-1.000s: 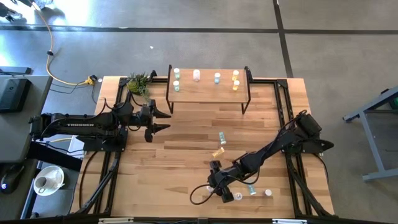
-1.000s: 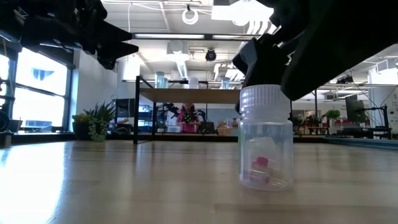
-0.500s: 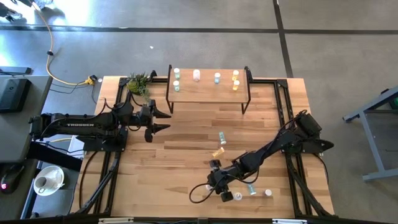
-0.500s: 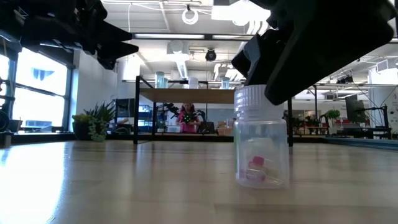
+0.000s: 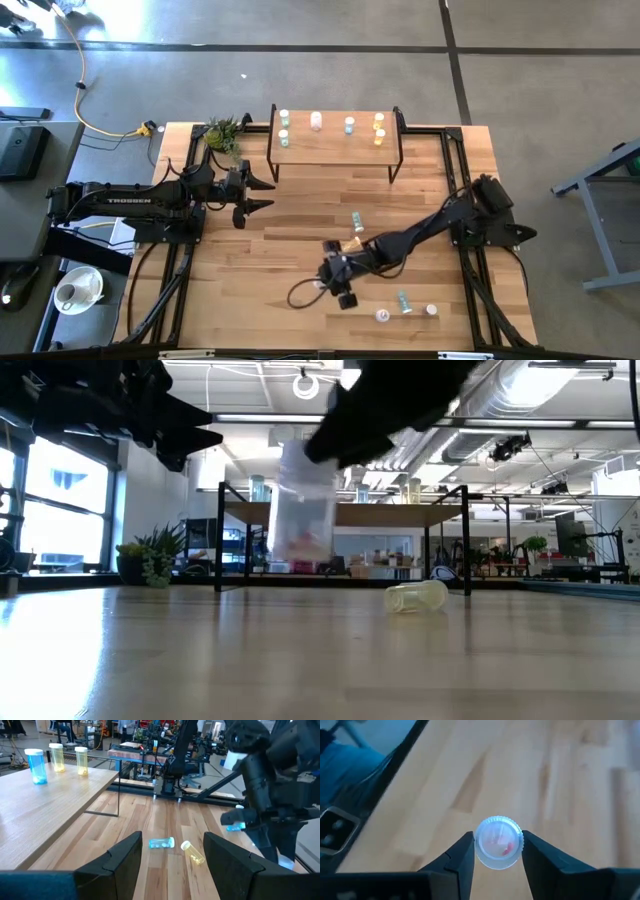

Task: Pick and place medicine bottles onto shelf by color
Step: Put the left transparent pill bottle on the shelf aligned with the other transparent pill bottle

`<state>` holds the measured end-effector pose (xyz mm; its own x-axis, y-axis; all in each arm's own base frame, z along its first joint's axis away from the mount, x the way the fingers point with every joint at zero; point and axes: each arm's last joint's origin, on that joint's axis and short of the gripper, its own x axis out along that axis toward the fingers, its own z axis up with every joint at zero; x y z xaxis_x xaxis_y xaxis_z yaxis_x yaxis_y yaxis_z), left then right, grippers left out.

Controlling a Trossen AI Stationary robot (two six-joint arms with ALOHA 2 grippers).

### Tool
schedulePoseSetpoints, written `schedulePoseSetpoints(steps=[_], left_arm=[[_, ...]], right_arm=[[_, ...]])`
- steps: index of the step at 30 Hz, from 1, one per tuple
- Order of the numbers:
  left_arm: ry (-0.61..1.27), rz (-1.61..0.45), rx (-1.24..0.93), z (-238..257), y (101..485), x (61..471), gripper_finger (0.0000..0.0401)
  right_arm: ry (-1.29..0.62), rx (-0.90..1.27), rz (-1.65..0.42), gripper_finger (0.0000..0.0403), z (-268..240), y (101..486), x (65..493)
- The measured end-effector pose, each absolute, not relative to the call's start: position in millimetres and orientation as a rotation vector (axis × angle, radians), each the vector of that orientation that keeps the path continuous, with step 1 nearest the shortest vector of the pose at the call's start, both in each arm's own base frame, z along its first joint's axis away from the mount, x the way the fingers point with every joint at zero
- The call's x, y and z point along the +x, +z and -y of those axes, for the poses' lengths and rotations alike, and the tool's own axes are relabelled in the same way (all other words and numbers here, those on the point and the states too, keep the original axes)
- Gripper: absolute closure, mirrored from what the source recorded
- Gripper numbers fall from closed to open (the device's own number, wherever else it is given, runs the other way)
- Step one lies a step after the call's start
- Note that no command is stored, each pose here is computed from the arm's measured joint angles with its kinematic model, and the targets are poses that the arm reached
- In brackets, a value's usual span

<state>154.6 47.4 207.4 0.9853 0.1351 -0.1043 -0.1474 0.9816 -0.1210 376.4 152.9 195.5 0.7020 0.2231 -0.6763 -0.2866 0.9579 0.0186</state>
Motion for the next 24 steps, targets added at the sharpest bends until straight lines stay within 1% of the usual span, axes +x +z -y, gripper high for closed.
schedulePoseSetpoints(steps=[12,18,24], left_arm=[[0.143,-0.104,-0.131,-47,207,154,0.0201],[0.143,-0.104,-0.131,-47,207,154,0.0201],[0.143,-0.106,-0.132,-47,206,154,0.0201]], right_arm=[[0.08,-0.175,-0.727,0.0274,-83,249,413],[-0.042,-0.209,-0.731,0.0274,-46,281,422],[-0.104,-0.2,-0.717,0.0274,-17,307,425]])
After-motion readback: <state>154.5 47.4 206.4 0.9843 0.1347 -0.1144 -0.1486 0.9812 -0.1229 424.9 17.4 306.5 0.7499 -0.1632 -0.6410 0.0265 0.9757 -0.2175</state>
